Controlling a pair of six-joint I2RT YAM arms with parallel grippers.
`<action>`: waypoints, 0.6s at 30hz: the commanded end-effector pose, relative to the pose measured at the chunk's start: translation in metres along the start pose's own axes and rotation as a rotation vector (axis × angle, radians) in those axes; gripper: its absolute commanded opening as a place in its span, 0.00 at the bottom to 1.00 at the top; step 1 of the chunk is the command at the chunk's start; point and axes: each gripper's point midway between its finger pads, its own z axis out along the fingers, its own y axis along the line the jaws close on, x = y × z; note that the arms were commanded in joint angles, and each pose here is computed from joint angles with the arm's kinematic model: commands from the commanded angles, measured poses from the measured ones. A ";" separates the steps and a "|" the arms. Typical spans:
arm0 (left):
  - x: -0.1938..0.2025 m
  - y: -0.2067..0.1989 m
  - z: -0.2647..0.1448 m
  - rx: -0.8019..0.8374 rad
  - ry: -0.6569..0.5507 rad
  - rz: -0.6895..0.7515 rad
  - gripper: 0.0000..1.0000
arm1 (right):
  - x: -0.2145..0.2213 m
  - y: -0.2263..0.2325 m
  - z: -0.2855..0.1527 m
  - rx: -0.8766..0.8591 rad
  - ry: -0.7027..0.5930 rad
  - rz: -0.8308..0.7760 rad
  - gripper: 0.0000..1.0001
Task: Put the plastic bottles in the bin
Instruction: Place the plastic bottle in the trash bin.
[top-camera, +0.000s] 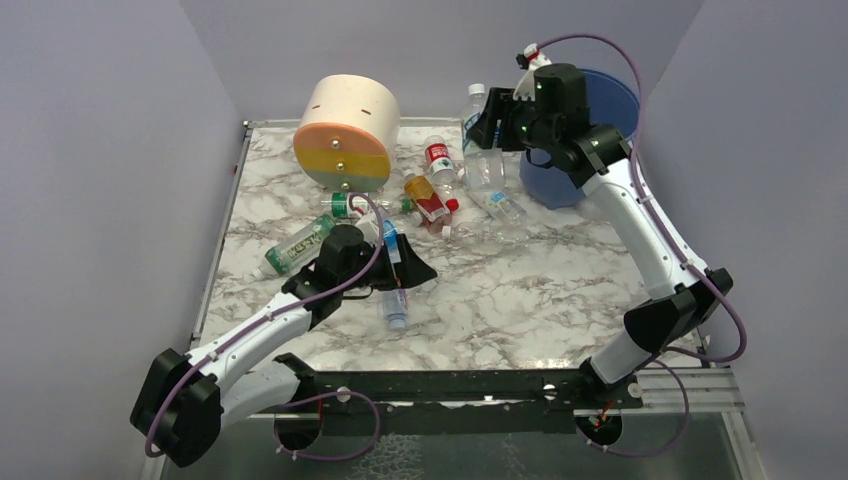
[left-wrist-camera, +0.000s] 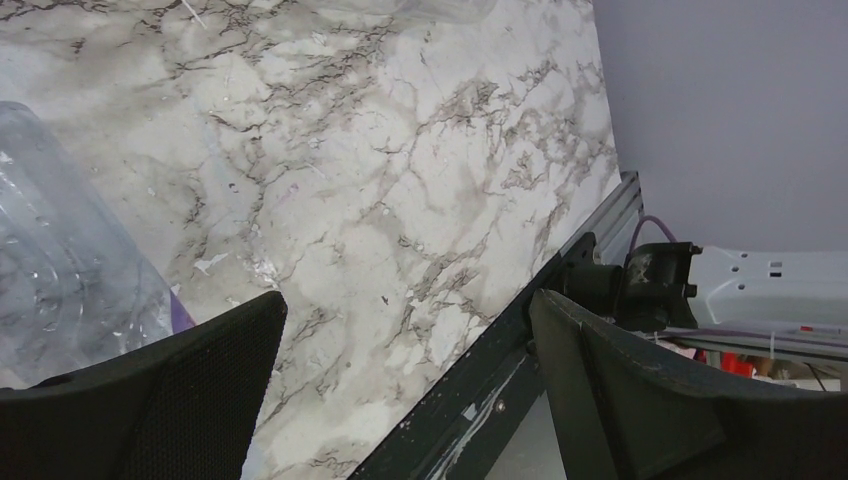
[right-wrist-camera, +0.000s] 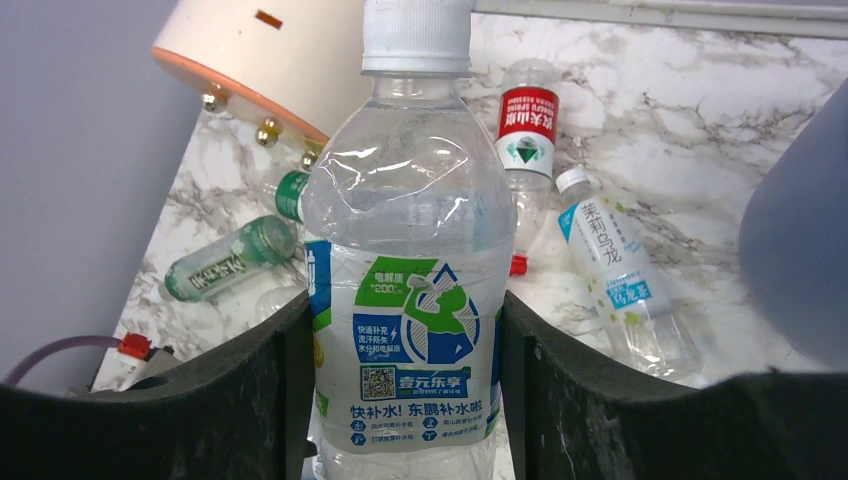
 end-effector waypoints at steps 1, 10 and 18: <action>-0.004 -0.008 0.005 0.022 -0.038 0.008 0.99 | -0.017 -0.006 -0.005 -0.023 -0.012 0.004 0.61; 0.005 -0.018 0.016 0.067 -0.024 0.002 0.99 | -0.069 -0.051 -0.012 -0.004 -0.104 0.081 0.61; 0.007 -0.033 0.018 0.093 -0.013 0.019 0.99 | -0.108 -0.117 -0.022 0.002 -0.190 0.206 0.60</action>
